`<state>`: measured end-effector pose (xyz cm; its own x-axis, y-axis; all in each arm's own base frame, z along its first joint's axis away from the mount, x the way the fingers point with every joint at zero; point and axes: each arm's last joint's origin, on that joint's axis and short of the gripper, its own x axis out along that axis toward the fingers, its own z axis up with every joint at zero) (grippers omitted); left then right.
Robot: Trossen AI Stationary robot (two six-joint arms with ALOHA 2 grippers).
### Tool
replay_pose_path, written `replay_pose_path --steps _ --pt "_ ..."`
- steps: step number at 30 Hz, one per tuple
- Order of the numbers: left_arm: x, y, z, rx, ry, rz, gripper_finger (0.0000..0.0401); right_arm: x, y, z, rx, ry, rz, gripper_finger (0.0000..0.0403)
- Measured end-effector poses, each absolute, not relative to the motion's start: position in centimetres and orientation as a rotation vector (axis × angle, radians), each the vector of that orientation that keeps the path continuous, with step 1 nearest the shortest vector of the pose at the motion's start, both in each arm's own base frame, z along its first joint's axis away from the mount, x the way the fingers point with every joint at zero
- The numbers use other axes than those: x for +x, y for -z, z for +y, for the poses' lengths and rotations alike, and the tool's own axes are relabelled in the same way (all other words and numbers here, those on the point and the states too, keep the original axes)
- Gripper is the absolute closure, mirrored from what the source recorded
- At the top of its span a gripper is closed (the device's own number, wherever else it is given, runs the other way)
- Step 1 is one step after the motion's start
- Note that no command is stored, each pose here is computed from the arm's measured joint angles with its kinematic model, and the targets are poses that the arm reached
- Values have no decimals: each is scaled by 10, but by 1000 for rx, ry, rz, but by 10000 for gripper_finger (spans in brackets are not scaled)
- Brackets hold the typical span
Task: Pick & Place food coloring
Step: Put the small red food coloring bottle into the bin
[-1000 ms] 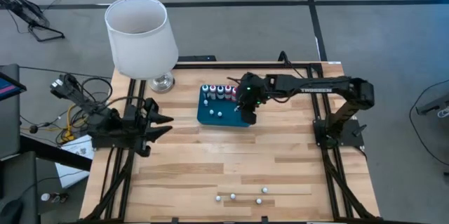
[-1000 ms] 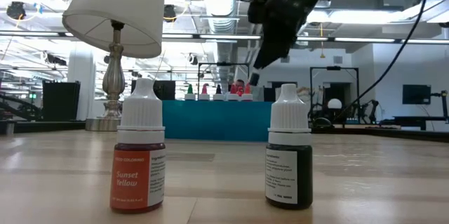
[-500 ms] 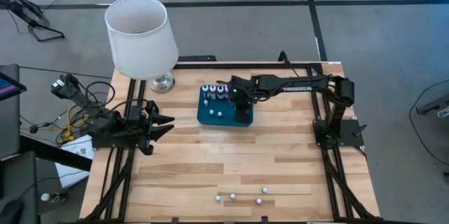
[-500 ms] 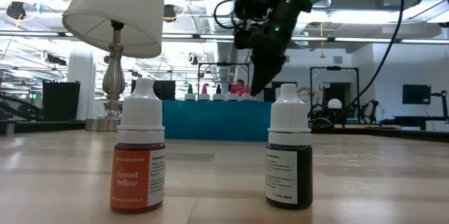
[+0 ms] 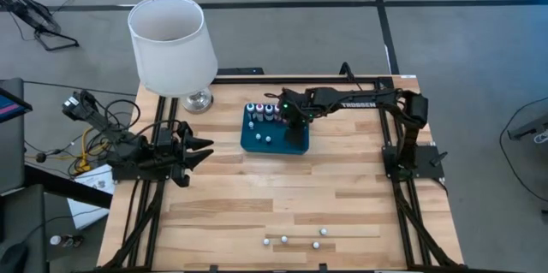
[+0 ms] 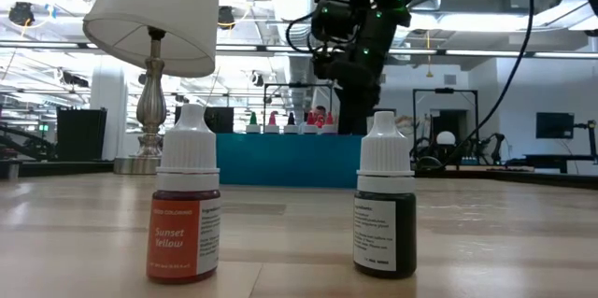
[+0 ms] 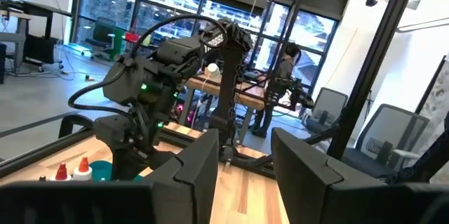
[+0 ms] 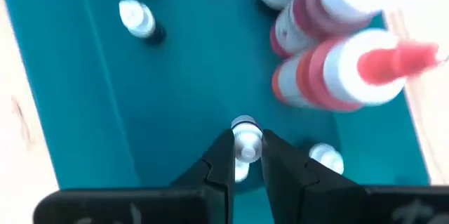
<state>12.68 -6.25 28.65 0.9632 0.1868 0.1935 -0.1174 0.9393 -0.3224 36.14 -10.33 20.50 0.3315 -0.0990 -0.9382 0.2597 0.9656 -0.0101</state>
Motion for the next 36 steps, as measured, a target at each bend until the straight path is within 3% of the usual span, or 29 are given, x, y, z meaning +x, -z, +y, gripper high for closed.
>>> replay_pose_path --steps 27,36 --pt "127 -286 -62 -319 -181 -223 277 359 -196 -113 159 289 1187 356" --pt "127 -286 -62 -319 -181 -220 277 366 -170 -108 182 286 1260 356"
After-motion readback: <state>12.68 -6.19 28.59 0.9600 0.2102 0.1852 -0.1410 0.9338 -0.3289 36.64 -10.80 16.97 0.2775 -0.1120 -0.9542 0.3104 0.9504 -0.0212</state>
